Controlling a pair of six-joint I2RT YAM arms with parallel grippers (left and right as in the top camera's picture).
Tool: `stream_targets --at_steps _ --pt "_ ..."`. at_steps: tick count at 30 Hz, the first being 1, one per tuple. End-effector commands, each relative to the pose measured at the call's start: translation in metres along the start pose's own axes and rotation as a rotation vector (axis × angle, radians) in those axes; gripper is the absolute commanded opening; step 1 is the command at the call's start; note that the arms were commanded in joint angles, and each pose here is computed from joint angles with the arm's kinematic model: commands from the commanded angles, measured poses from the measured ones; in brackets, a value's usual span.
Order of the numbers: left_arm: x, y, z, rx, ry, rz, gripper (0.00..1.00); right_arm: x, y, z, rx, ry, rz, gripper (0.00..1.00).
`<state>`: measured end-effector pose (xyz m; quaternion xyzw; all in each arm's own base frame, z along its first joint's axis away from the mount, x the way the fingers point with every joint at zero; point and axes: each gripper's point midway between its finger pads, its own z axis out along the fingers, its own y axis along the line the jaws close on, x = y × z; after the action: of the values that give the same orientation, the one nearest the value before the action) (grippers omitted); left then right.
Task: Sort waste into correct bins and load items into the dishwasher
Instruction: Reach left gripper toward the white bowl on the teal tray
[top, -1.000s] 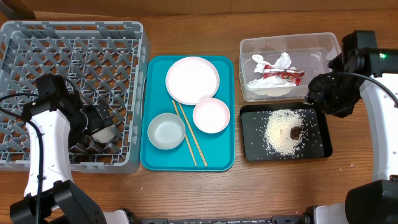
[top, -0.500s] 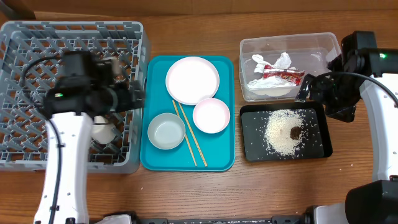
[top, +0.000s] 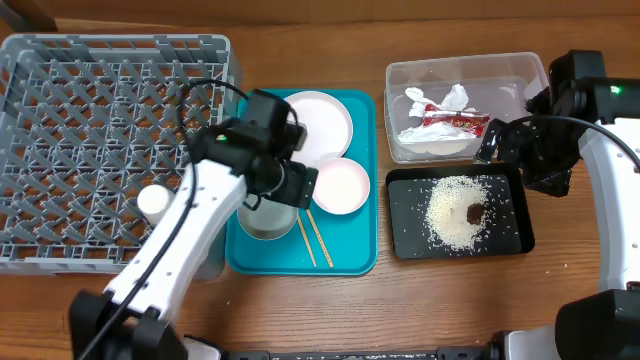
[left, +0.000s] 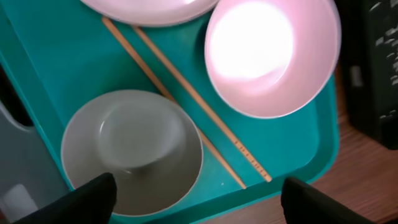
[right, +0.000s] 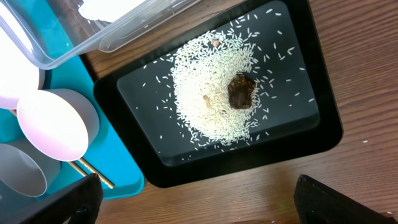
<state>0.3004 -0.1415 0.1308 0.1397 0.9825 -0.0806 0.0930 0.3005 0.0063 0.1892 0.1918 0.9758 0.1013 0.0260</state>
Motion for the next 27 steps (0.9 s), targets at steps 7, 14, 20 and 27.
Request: stream_targets --at_steps 7,14,20,27 --pt "0.025 0.008 0.061 -0.082 0.25 -0.044 0.73 -0.004 0.004 -0.015 -0.017 -0.055 -0.013 1.0" --pt "0.037 0.004 0.094 -0.047 0.352 -0.059 0.45 -0.004 0.004 -0.015 -0.017 -0.055 -0.013 1.0" --pt "0.038 0.004 0.098 -0.053 0.363 -0.055 0.14 -0.004 0.004 -0.015 -0.016 -0.053 -0.013 1.0" --pt "0.037 0.003 0.095 -0.056 0.36 -0.076 0.04 -0.003 0.004 -0.015 -0.016 -0.051 -0.012 1.0"
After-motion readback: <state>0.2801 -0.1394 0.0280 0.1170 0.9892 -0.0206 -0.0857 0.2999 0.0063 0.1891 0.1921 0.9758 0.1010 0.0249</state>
